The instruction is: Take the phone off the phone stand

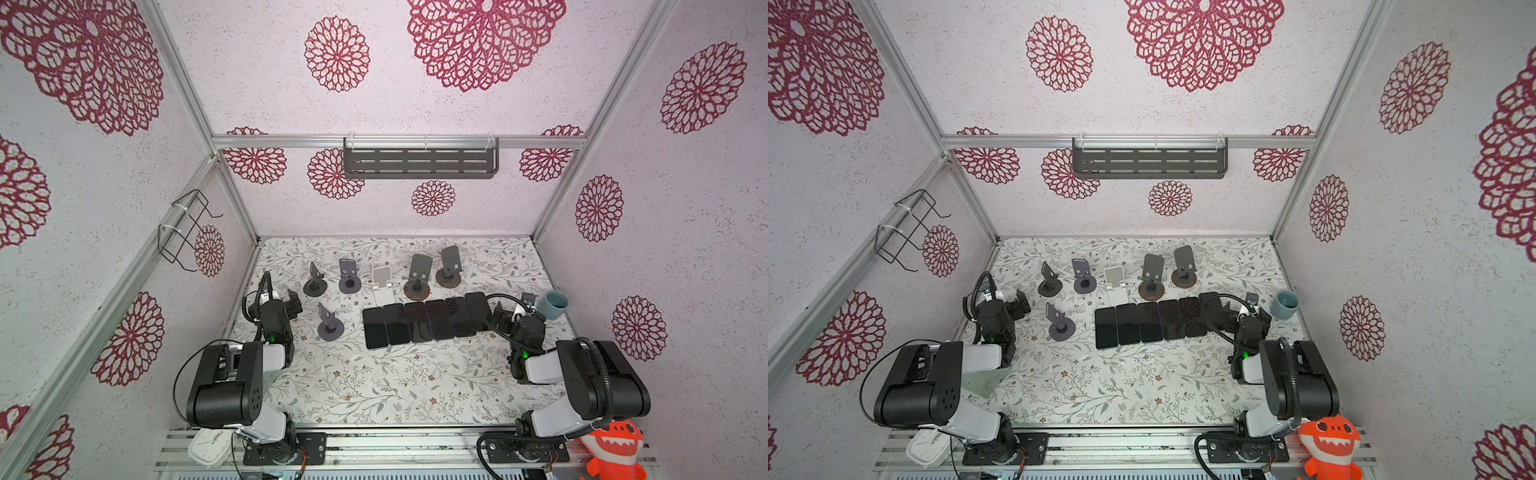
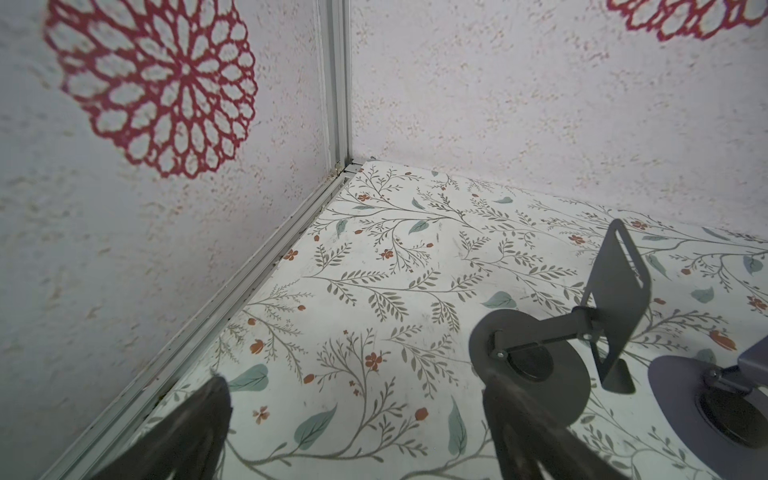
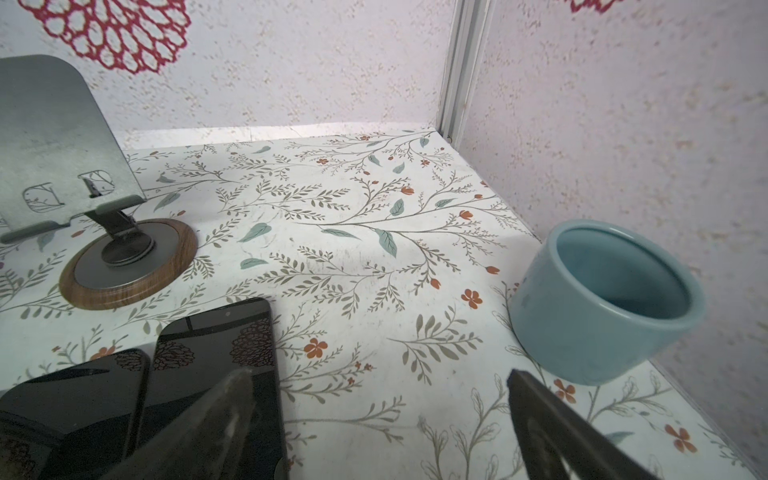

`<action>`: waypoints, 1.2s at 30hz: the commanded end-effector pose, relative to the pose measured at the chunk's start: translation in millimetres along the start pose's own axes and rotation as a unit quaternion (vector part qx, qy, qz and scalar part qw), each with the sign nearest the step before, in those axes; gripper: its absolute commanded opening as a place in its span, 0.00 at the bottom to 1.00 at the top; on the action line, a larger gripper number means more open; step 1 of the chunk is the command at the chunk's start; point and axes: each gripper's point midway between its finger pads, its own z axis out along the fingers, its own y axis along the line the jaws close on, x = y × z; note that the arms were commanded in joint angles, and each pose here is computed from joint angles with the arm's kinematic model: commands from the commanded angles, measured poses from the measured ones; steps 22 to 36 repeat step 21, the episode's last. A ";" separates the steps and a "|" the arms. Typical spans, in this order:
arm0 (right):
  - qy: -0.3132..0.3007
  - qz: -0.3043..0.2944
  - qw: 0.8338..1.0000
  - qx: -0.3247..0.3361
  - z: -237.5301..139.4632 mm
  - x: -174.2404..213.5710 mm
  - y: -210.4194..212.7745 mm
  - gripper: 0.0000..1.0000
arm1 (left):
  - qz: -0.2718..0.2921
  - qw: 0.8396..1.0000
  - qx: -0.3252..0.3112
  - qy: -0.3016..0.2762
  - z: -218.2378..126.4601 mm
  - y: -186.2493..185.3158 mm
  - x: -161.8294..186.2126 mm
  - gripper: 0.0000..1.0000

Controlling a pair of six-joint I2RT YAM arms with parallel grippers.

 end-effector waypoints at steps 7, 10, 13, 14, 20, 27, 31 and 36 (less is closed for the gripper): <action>-0.034 0.005 0.999 0.000 0.6 -19.5 1.6 0.99 | -0.005 1.000 0.009 -0.013 0.1 -3.2 -5.0 0.98; -0.034 0.005 0.999 0.001 0.7 -19.7 1.4 0.99 | -0.004 1.000 0.010 -0.012 0.0 -3.3 -4.8 0.98; -0.030 0.002 1.000 0.004 2.3 -18.8 2.1 0.99 | -0.004 1.000 0.009 -0.012 0.1 -3.2 -4.8 0.98; -0.030 0.001 1.000 0.005 2.7 -19.0 2.5 0.99 | -0.004 1.000 0.009 -0.012 0.1 -3.1 -4.6 0.98; -0.035 0.003 0.999 0.003 0.4 -20.5 2.6 0.99 | -0.004 1.000 0.009 -0.013 -0.2 -3.1 -4.8 0.98; -0.034 0.003 0.999 0.004 0.5 -20.0 2.3 0.99 | -0.005 1.000 0.009 -0.014 -0.1 -3.1 -5.4 0.98; -0.034 0.003 0.999 0.004 0.5 -20.0 2.3 0.99 | -0.005 1.000 0.009 -0.014 -0.1 -3.1 -5.4 0.98; -0.034 0.003 0.999 0.004 0.5 -20.0 2.3 0.99 | -0.005 1.000 0.009 -0.014 -0.1 -3.1 -5.4 0.98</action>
